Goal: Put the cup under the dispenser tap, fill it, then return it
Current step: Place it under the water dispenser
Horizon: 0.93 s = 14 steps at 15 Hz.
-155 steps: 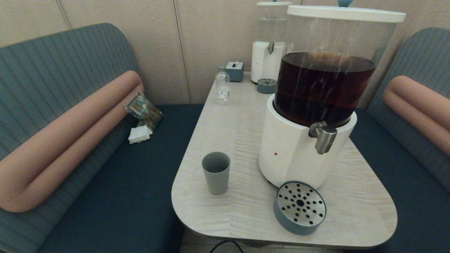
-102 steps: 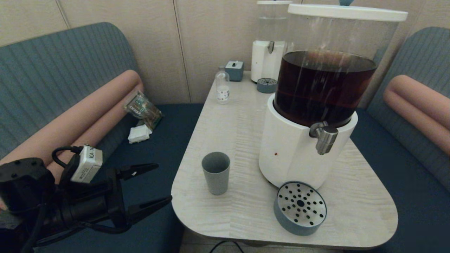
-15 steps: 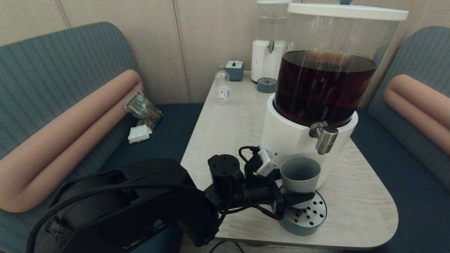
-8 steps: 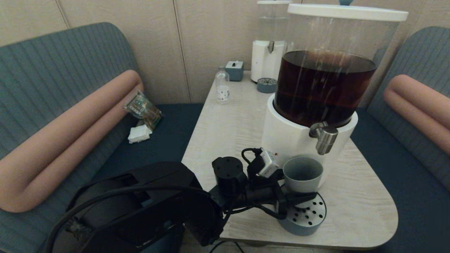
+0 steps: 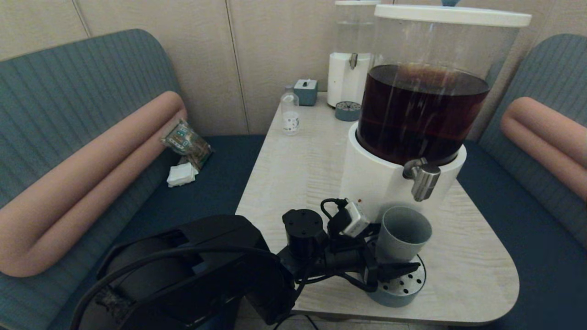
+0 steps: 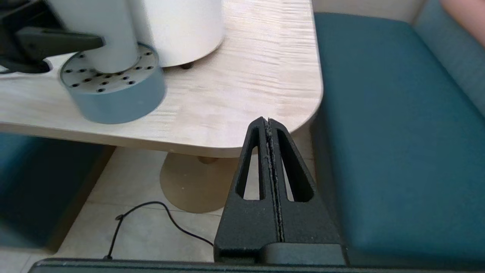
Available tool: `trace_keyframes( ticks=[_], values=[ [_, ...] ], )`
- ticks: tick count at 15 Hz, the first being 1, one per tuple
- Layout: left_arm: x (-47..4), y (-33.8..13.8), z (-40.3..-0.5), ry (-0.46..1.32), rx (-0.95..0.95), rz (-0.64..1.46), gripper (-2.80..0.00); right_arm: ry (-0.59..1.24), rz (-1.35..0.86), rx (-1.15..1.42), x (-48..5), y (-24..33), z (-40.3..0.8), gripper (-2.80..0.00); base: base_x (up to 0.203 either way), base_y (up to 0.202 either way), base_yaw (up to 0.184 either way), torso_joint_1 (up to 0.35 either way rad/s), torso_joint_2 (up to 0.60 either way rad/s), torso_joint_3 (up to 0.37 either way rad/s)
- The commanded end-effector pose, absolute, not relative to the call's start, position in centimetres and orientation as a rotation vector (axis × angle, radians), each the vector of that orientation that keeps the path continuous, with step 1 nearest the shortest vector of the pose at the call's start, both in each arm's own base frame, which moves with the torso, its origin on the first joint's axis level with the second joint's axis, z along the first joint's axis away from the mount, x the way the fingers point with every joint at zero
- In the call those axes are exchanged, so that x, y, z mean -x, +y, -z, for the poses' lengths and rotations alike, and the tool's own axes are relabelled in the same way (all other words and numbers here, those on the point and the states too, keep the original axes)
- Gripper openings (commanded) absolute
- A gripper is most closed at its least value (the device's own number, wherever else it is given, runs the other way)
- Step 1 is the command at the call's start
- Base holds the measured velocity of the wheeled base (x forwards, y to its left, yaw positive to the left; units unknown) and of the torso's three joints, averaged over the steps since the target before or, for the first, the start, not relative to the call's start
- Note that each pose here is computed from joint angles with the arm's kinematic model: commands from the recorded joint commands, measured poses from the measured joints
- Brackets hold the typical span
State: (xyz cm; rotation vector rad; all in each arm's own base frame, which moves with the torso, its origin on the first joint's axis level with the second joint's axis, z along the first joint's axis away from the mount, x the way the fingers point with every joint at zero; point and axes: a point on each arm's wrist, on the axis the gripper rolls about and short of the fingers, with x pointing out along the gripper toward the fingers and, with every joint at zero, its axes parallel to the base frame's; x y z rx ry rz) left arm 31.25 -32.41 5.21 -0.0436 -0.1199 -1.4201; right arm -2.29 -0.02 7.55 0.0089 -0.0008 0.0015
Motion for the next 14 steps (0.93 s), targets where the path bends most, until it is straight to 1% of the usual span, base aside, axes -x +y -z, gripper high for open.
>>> trace_keyframes(
  ticks=[1,8,14],
  values=[
    [-31.1,-32.4,-5.5,-0.134,0.046,1.424,0.00,0.001,0.000,-0.009,2.3,0.0,-7.5,-2.80,0.000,0.000,0.000,0.000,0.00,0.000],
    [-30.7,-31.6,-6.8,-0.151,0.052,1.400,0.00,0.002,0.000,-0.009,2.3,0.0,-7.5,-2.80,0.000,0.000,0.000,0.000,0.00,0.000],
    [-29.9,-30.4,-6.5,-0.103,0.049,1.387,0.00,0.001,0.000,-0.009,2.3,0.0,-7.5,-2.80,0.000,0.000,0.000,0.000,0.00,0.000]
  ],
)
